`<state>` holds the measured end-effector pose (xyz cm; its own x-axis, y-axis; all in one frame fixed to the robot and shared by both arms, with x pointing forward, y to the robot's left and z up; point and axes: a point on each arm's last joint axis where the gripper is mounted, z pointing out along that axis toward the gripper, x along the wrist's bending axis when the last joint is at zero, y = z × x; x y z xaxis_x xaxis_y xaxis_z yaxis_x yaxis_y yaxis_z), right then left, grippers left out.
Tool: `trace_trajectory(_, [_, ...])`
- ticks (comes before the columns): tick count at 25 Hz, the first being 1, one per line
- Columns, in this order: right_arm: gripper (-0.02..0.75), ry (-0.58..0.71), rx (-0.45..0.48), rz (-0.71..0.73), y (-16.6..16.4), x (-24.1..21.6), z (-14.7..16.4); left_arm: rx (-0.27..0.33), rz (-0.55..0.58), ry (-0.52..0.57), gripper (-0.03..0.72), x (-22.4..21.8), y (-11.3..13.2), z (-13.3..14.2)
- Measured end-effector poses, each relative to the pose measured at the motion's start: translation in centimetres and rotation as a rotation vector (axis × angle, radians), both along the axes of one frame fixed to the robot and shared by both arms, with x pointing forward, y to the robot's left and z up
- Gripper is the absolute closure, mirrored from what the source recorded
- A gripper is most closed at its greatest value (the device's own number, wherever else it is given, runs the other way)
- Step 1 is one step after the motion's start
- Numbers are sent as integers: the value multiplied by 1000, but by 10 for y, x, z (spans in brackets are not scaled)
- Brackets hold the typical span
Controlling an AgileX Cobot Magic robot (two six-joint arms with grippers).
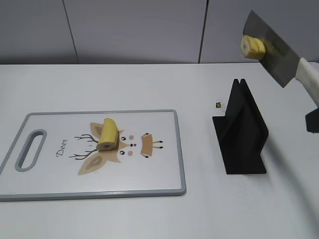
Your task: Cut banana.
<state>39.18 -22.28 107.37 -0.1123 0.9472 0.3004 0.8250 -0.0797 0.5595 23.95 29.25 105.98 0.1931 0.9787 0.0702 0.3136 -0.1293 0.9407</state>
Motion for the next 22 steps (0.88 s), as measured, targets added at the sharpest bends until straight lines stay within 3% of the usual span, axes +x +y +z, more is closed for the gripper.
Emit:
trace_trajectory(4, [576,7,5,-13,3,6,-8,-3,3,-15,121,2,0,-1])
trace_trajectory(13, [576,66,-56,-15,10,28,-30,21,-6,121,136,-7,0,-7])
trace_trajectory(22, [577,107,-87,-23,13,38,-44,41,5,170,155,-6,2,-15])
